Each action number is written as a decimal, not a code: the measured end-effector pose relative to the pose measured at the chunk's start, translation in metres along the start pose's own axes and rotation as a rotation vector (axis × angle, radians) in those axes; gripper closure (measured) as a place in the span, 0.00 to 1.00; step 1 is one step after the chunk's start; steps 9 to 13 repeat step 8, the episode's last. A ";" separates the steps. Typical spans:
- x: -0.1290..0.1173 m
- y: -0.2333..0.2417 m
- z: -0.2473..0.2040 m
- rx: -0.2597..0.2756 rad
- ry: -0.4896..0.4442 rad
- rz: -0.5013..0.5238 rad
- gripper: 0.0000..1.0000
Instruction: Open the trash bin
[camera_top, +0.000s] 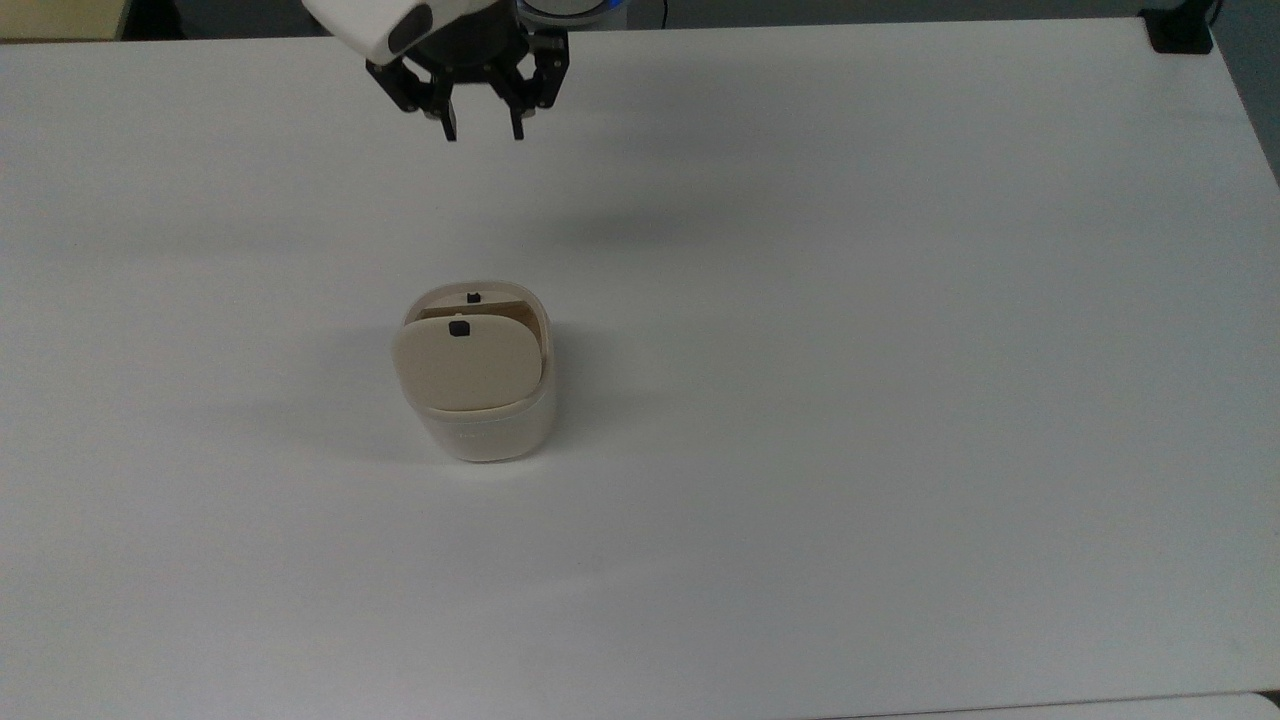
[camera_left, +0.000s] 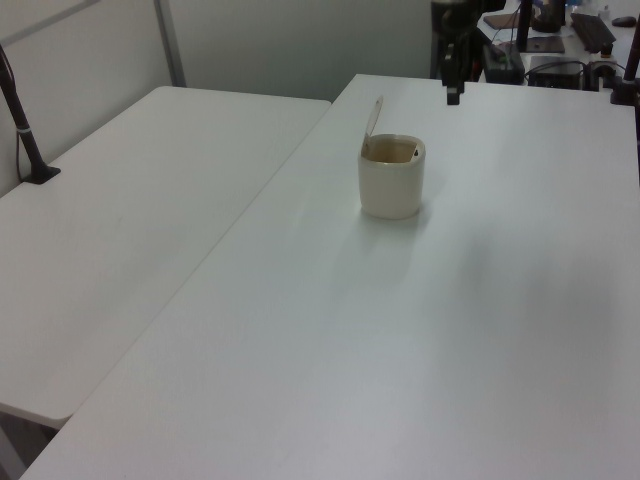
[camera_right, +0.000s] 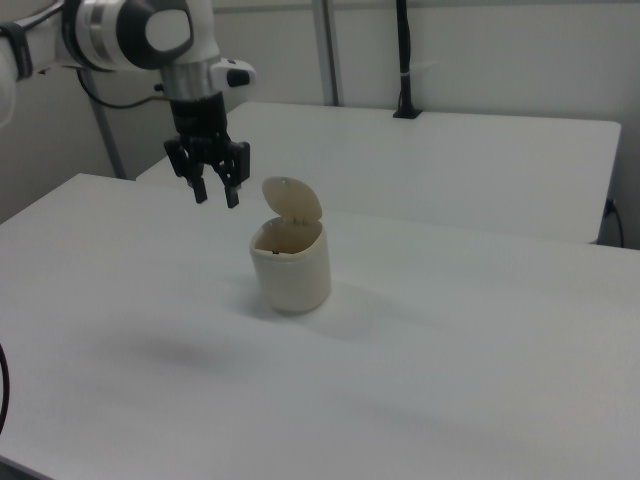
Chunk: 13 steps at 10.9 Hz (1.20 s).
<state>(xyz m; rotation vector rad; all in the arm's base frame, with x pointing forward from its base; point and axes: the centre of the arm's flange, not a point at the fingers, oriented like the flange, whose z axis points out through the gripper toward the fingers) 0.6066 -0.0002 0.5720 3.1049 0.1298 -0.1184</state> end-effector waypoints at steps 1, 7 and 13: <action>-0.007 -0.005 -0.011 0.001 0.011 0.034 0.30; -0.030 -0.003 -0.036 0.006 0.048 0.190 0.00; -0.030 -0.003 -0.035 0.006 0.045 0.197 0.00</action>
